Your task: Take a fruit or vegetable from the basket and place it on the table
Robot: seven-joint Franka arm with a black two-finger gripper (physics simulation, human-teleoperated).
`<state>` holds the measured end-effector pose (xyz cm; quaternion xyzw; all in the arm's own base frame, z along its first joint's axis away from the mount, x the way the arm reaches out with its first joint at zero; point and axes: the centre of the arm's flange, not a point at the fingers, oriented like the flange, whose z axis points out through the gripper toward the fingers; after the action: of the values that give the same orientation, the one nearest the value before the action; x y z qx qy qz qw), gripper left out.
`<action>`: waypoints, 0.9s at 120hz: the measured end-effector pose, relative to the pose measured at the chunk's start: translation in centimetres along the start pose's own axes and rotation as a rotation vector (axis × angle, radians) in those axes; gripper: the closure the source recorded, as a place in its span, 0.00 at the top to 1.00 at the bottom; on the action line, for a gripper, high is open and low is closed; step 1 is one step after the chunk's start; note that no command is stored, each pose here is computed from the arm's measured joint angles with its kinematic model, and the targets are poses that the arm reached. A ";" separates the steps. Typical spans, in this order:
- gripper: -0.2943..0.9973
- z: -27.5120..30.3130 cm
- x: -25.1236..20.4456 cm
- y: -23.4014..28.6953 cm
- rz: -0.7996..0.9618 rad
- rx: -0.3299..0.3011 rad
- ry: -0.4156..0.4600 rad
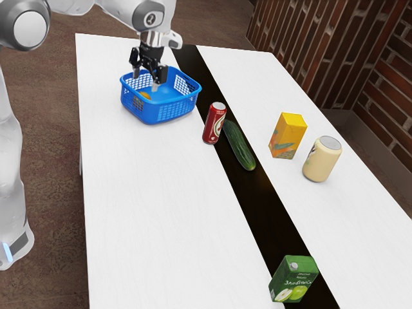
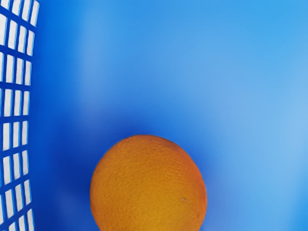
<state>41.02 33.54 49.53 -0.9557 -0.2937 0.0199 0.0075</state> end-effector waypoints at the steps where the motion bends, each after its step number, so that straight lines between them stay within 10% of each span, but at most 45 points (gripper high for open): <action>1: 0.77 0.0 0.0 0.0 0.000 0.000 0.000; 108: 0.81 4.0 -0.4 0.7 0.013 0.002 -0.022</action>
<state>40.93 32.70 45.55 -0.9572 -0.2877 0.0309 0.0051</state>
